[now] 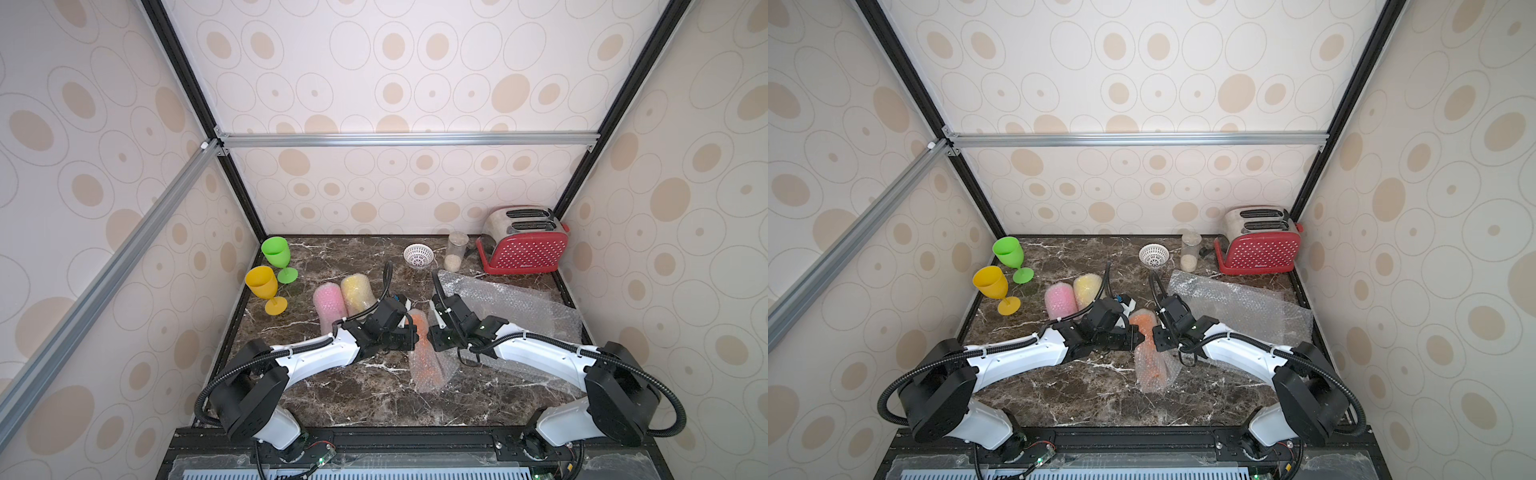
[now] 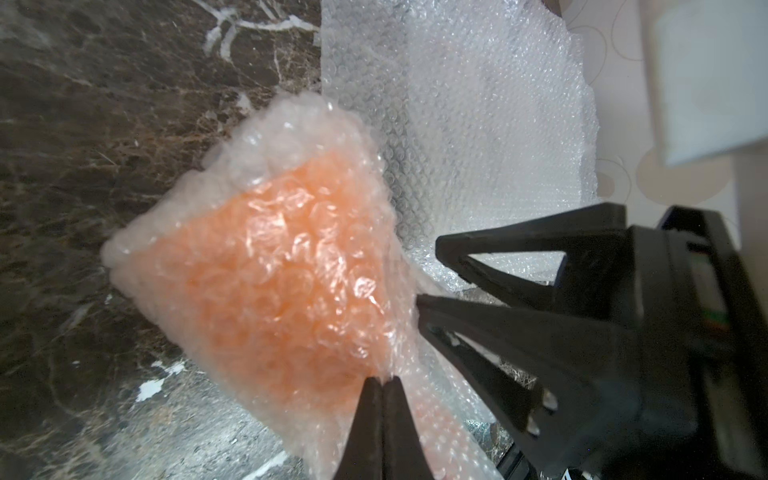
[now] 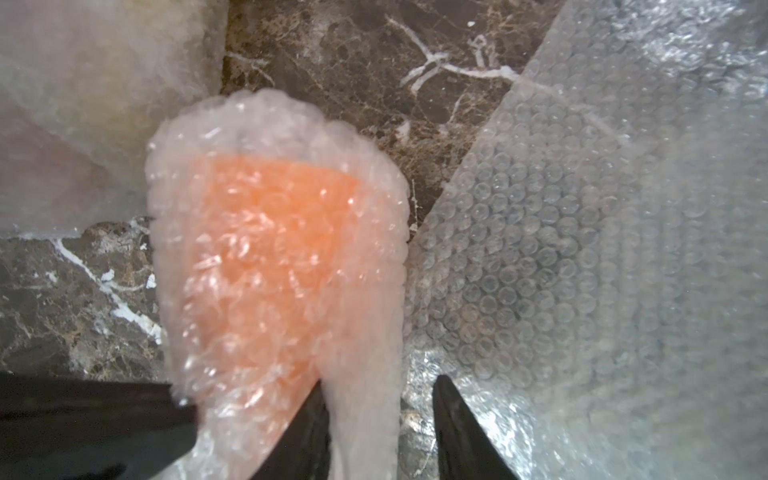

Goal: Unpack wine glasses from bubble wrap
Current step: Unwrap the bubble wrap at the center of the board.

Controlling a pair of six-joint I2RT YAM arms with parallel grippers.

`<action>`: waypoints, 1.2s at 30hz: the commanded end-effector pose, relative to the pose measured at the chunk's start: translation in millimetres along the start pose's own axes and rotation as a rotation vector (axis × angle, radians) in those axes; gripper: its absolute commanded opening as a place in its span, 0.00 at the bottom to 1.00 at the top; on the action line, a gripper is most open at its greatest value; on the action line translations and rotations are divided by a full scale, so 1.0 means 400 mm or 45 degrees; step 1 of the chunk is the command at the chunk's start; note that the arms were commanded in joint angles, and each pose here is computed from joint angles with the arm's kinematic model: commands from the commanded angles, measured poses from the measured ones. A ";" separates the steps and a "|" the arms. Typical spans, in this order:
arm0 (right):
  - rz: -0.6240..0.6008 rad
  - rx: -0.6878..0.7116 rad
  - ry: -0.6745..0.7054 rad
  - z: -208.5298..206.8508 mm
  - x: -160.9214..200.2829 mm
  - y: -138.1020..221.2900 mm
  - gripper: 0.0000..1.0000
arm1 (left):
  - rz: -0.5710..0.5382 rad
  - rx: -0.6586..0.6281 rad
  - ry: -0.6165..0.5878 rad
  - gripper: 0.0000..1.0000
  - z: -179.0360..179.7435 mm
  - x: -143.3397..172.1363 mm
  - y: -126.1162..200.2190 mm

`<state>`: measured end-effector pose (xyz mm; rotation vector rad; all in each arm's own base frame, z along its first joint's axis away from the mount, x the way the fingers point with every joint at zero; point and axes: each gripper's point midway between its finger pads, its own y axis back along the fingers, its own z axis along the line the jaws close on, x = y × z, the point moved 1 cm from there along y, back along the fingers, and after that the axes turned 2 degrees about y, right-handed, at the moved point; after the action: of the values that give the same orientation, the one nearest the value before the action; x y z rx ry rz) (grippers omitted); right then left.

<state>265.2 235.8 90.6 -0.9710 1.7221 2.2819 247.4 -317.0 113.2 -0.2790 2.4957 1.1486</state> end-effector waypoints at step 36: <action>-0.196 0.103 0.209 0.008 -0.053 -0.079 0.44 | 0.034 0.029 0.024 0.00 -0.011 0.013 -0.020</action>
<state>283.6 246.0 64.5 -1.2399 1.7868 2.0795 247.8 -320.3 105.8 -0.2861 2.5364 1.1546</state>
